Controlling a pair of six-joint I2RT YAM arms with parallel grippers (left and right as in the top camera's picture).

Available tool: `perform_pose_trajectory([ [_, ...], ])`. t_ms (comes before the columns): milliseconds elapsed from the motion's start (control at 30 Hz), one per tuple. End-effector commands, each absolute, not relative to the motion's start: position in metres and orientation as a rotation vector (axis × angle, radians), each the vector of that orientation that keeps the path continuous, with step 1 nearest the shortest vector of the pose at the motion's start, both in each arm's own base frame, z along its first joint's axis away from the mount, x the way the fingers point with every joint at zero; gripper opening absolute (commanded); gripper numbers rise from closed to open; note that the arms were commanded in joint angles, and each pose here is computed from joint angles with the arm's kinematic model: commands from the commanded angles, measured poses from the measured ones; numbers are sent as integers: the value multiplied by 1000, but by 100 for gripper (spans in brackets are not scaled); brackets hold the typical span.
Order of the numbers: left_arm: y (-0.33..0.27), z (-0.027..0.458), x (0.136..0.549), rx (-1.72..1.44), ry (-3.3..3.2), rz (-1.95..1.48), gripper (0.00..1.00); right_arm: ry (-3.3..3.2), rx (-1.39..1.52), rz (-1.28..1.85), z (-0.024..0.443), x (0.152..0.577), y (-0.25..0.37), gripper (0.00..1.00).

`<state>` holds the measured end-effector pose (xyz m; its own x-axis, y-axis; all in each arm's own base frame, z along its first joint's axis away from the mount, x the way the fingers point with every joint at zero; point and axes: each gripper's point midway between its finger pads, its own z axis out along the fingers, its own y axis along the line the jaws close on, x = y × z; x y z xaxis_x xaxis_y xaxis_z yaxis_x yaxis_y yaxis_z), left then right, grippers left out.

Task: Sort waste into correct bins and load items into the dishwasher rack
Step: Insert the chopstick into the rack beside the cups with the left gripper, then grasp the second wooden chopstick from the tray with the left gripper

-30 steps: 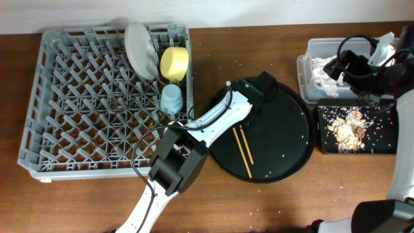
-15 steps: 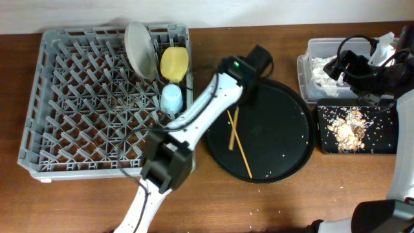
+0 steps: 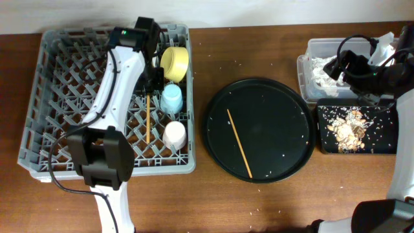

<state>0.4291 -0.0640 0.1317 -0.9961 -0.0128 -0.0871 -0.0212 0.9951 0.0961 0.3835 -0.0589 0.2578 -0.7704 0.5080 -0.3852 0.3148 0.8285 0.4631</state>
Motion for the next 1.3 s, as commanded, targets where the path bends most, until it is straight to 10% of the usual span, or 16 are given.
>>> perform_pose_trajectory([
  [0, -58, 112, 433, 77, 3044, 164, 10, 2514, 591, 502, 255, 384, -58, 98],
  [33, -58, 112, 435, 76, 3035, 161, 52, 2513, 590, 502, 255, 384, -58, 98],
  [100, -61, 113, 439, 74, 3019, 138, 62, 2513, 590, 502, 255, 384, -58, 98],
  [367, -129, 193, 460, 187, 2821, -195, 64, 2514, 591, 502, 255, 384, -58, 98],
  [1267, -102, 113, 473, 209, 2818, 177, 56, 2514, 590, 502, 255, 384, -58, 98],
])
